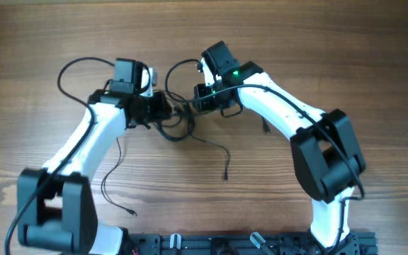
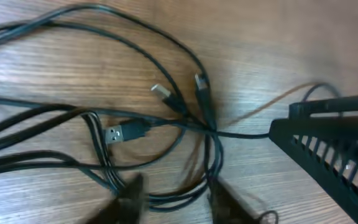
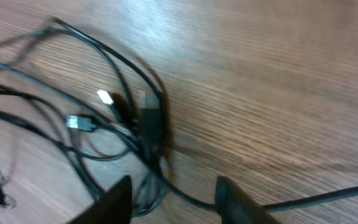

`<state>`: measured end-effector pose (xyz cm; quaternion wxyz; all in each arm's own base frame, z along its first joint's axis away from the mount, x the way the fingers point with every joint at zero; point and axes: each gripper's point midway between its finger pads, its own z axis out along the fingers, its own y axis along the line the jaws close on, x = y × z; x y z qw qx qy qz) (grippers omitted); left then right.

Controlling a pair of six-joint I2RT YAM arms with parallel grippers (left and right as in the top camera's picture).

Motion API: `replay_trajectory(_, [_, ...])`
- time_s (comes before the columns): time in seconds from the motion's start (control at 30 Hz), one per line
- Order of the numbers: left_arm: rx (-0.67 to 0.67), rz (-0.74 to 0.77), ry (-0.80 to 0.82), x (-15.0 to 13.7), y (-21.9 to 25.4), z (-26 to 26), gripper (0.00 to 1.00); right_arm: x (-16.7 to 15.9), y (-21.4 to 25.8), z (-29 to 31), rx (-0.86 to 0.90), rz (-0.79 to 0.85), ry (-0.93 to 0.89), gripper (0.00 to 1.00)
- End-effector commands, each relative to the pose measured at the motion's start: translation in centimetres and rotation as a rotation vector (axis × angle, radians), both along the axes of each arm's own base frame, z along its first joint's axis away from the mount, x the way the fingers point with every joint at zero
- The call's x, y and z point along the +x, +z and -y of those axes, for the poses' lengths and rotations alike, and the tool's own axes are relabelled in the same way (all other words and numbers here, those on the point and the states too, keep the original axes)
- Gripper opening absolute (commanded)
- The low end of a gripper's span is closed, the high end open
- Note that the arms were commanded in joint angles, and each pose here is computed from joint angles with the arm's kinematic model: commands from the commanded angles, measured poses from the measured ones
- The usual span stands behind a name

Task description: Untangle cables

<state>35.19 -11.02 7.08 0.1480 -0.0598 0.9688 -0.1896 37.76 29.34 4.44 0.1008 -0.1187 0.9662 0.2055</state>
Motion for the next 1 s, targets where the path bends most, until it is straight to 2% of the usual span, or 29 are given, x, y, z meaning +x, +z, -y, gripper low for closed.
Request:
replay_trajectory(0.0, [0.02,-0.051,-0.008,-0.1,-2.1,-0.1,0.25,-1.7,-4.0,0.1,-0.02,-0.154,-0.033,0.34])
replay_trajectory(0.07, [0.024,-0.067,-0.01,-0.3,-2.6,-0.2,0.25,-3.8,-4.6,-0.7,0.035,-0.268,-0.003,0.29])
replay_trajectory(0.2, [0.064,-0.063,0.005,-0.2,-2.9,-0.9,0.27,-7.1,-4.3,-1.2,0.091,-0.439,0.023,0.27])
replay_trajectory(0.3, [0.076,-0.06,0.009,-0.1,-2.9,-1.1,0.29,-8.7,-3.3,-1.9,0.162,-0.497,0.1,0.24])
replay_trajectory(0.37, [0.076,-0.06,0.009,-0.1,-2.9,-1.1,0.32,-9.1,-2.8,-2.2,0.198,-0.496,0.156,0.17])
replay_trajectory(0.43, [0.076,-0.061,0.009,-0.1,-2.9,-1.1,0.37,-8.7,-2.8,-2.1,0.206,-0.484,0.152,0.18])
replay_trajectory(0.5, [0.077,-0.068,0.009,-0.3,-3.0,-1.2,0.38,-8.0,-2.6,-2.1,0.219,-0.461,0.147,0.23])
replay_trajectory(0.53, [0.08,-0.072,0.01,-0.4,-3.0,-1.2,0.43,-7.5,-2.5,-2.0,0.227,-0.447,0.144,0.25])
replay_trajectory(0.57, [0.104,-0.073,0.018,-0.4,-3.2,-1.6,0.47,-6.9,-2.2,-2.1,0.239,-0.423,0.143,0.27])
replay_trajectory(0.67, [0.149,-0.063,0.036,0.0,-3.5,-2.4,0.5,-5.0,-1.7,-2.9,0.283,-0.321,0.176,0.33])
replay_trajectory(0.8, [0.15,-0.072,0.055,0.4,-4.4,-2.5,0.63,-3.4,-1.3,-3.7,0.316,-0.236,0.195,0.35])
replay_trajectory(0.9, [0.147,-0.069,0.062,0.4,-3.6,-2.4,0.72,-2.0,-2.3,-2.8,0.234,-0.171,0.16,0.38])
replay_trajectory(0.97, [0.137,-0.037,0.075,0.9,-1.1,-2.4,0.81,-1.0,-2.9,-2.1,0.173,-0.128,0.125,0.39])
